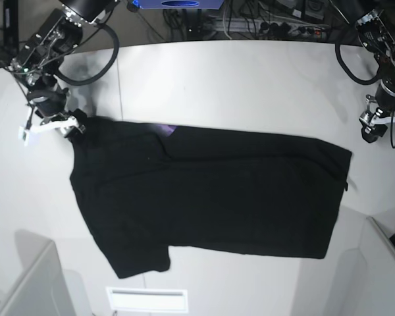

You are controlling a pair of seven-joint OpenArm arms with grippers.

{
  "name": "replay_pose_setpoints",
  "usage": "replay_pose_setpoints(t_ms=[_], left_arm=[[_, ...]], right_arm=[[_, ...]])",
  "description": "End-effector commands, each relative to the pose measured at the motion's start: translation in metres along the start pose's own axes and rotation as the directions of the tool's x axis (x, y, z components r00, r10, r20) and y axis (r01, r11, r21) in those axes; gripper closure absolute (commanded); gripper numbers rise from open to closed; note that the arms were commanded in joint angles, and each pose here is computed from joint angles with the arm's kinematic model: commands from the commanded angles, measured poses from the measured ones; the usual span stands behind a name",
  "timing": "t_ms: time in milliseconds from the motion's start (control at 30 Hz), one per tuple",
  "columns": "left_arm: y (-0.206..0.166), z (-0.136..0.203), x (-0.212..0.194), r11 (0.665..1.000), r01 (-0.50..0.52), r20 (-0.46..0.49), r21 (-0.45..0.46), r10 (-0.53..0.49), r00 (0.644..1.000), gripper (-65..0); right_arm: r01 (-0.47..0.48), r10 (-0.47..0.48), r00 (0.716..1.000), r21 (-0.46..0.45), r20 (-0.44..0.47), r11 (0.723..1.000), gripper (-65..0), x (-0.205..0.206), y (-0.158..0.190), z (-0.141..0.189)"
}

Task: Fold the T-shirt properly
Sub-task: 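Regrip the shirt's shoulder edge with both grippers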

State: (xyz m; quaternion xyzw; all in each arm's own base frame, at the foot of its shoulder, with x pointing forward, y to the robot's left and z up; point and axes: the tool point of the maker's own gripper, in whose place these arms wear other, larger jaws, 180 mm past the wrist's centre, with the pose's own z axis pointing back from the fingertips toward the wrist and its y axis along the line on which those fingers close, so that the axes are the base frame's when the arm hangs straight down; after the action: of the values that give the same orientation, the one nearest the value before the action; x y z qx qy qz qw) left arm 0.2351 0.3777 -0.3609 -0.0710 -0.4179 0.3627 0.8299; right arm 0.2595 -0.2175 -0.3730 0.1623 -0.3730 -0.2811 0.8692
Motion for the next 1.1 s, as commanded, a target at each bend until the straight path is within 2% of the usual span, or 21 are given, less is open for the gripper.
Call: replay_pose_setpoints(t_ms=[0,67,167,367,533,700,867,1067], left_arm=[[-0.009,0.004,0.015,0.998,0.046,0.043,-0.037,-0.045,0.998,-43.4],[-0.005,0.007,0.006,0.996,0.079,0.022,-0.043,-0.078,0.997,-43.3],[0.001,0.008,-0.003,0.995,0.086,-0.001,-0.04,-0.087,0.996,-43.3],[0.008,0.005,-0.009,0.997,0.067,-0.021,-0.029,-0.067,0.998,-43.3],[0.002,0.002,-0.008,0.997,0.071,-0.018,-0.042,-0.072,0.997,-43.3],[-0.003,-0.01,-0.001,0.998,0.056,-0.009,-0.04,-0.056,0.998,-43.3],[0.002,-0.029,-0.007,0.999,0.041,-0.036,0.0,-0.041,0.998,-43.3],[-0.004,-0.051,-0.01,1.0,-0.02,-0.062,-0.006,0.019,0.998,-43.3]], right_arm=[[0.039,-0.04,0.999,0.007,0.015,0.999,-30.8,0.001,-0.005,0.001],[0.113,-0.113,0.994,0.001,-0.01,0.994,-30.8,-0.01,-0.02,-0.004],[0.168,-0.168,0.984,-0.017,-0.057,0.986,-30.8,-0.028,-0.033,-0.012],[0.185,-0.187,0.978,-0.024,-0.094,0.982,-31.2,-0.04,-0.037,-0.017],[0.202,-0.203,0.976,-0.016,-0.076,0.979,-31.4,-0.038,-0.036,-0.026],[0.202,-0.202,0.973,-0.011,-0.113,0.979,-31.4,-0.043,-0.035,-0.035],[0.146,-0.143,0.979,0.005,-0.147,0.989,-31.1,-0.045,-0.029,-0.039],[0.093,-0.087,0.981,0.032,-0.173,0.995,-30.8,-0.047,-0.017,-0.044]])
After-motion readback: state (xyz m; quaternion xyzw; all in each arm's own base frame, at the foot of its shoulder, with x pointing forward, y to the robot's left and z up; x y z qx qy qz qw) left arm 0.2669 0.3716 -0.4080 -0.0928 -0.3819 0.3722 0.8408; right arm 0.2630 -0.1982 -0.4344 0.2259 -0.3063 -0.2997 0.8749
